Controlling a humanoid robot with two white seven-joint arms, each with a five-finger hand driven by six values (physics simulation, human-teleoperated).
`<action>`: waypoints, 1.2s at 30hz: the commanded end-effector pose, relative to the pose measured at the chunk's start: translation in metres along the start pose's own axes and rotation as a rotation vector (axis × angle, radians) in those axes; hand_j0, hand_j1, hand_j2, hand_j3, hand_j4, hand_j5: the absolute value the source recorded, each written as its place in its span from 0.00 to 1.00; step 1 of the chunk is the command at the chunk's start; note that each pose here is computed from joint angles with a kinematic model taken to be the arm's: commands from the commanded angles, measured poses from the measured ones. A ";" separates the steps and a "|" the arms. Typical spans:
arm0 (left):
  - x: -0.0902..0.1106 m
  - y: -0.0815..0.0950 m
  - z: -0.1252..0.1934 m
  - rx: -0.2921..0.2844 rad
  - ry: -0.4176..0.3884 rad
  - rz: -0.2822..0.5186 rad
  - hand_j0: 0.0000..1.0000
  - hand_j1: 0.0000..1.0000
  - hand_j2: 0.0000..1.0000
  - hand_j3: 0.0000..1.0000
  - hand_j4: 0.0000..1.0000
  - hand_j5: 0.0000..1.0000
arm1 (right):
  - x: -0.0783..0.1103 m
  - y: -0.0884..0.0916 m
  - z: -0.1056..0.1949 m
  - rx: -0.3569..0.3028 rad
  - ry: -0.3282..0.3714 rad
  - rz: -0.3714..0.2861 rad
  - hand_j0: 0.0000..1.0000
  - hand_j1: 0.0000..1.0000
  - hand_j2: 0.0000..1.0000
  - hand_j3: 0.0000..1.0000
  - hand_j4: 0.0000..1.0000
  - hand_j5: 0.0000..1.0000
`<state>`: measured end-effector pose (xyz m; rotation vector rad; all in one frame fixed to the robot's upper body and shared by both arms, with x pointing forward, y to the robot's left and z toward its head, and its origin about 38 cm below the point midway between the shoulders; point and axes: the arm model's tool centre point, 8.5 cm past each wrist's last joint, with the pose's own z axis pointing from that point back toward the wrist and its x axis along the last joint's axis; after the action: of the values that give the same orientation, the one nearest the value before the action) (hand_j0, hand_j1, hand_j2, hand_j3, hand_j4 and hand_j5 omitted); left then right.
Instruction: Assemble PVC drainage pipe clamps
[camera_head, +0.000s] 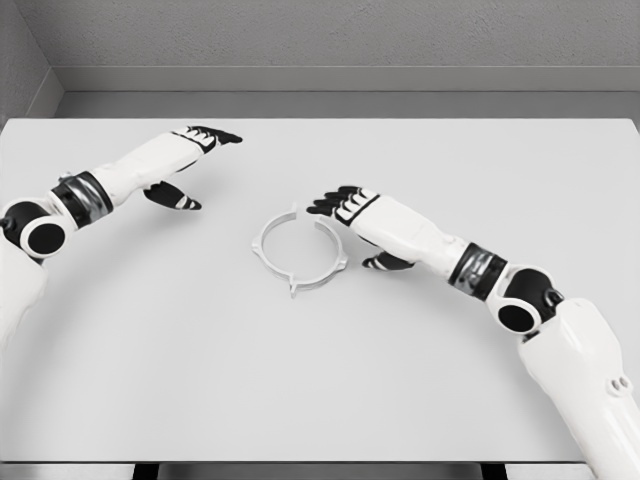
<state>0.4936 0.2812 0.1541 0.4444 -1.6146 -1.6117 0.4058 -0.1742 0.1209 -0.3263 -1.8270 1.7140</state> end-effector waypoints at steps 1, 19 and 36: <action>0.001 -0.002 -0.004 0.001 -0.003 0.014 1.00 1.00 1.00 1.00 1.00 1.00 | 0.004 -0.011 0.003 -0.018 -0.017 0.026 1.00 1.00 1.00 1.00 1.00 1.00; 0.018 -0.006 -0.033 0.011 -0.043 0.051 1.00 1.00 1.00 1.00 1.00 1.00 | -0.023 -0.111 0.174 -0.264 0.181 0.073 1.00 1.00 1.00 1.00 1.00 1.00; 0.034 -0.026 -0.061 0.000 -0.064 0.129 1.00 1.00 1.00 1.00 1.00 1.00 | -0.052 -0.096 0.206 -0.164 0.288 0.044 1.00 1.00 1.00 1.00 1.00 1.00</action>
<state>0.5100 0.2147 0.1306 0.2927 -1.6486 -1.5526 0.3487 -0.3832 0.2051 -0.6546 -1.7589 1.4705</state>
